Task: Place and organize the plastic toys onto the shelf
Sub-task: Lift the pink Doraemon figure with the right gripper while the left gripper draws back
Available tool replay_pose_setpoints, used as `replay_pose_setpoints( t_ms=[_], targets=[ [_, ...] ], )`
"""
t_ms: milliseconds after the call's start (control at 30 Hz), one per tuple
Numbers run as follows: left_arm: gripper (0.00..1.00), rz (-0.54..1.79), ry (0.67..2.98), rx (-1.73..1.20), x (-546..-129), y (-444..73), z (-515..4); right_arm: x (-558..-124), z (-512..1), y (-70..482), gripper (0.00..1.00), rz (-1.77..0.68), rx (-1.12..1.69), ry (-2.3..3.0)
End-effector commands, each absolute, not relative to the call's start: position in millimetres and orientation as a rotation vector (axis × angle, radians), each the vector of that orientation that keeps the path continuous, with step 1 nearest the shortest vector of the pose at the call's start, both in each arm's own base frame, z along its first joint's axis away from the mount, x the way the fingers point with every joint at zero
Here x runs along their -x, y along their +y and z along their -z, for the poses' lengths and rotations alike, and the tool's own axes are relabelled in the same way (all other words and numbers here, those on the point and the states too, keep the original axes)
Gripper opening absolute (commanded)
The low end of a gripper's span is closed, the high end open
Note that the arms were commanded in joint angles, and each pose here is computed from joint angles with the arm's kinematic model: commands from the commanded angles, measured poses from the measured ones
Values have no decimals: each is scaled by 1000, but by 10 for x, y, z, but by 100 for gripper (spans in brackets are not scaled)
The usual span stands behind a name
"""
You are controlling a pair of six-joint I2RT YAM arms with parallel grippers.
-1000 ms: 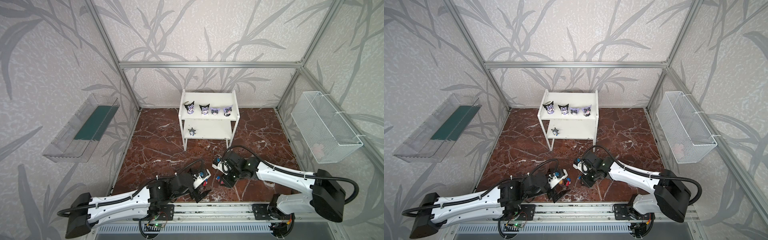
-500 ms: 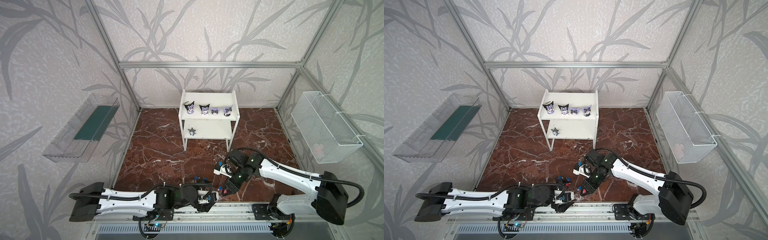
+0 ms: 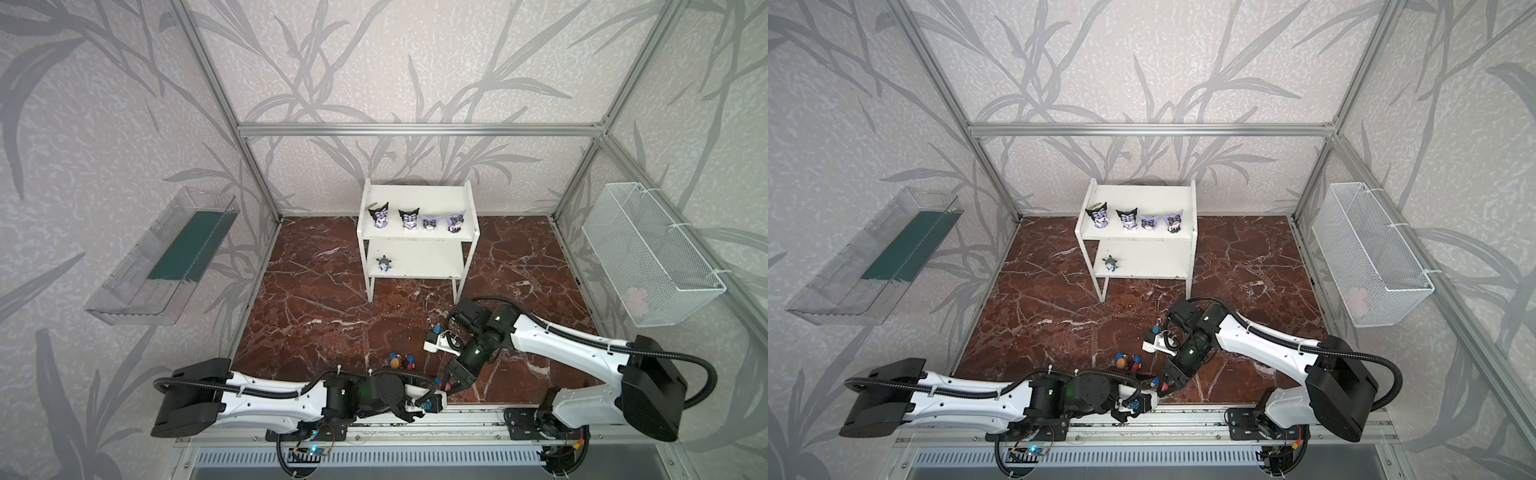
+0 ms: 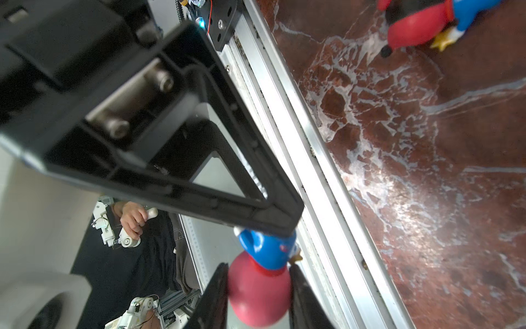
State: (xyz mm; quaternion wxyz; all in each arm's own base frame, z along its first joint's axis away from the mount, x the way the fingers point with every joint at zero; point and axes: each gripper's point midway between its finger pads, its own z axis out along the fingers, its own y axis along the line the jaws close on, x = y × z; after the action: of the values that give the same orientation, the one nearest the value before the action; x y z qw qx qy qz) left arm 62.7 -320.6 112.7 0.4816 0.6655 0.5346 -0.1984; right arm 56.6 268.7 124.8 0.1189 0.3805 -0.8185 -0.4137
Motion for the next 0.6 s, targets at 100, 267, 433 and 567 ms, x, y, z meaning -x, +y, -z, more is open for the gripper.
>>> replay_pose_setpoints(
  t_ms=[100,267,433,567],
  targets=[
    [55,539,1216,-1584,-583,-3350,-1367,-528,-1345,2736,20,1244,-1158,-2351],
    [50,541,1211,-1595,-569,-3360,-1349,-518,-1347,2740,19,1241,-1166,-2346],
    [40,555,1204,-1601,-546,-3368,-1350,-522,-1344,2743,19,1239,-1164,-2346],
    [30,570,1206,-1607,-524,-3369,-1344,-529,-1344,2745,19,1232,-1167,-2349]
  ],
)
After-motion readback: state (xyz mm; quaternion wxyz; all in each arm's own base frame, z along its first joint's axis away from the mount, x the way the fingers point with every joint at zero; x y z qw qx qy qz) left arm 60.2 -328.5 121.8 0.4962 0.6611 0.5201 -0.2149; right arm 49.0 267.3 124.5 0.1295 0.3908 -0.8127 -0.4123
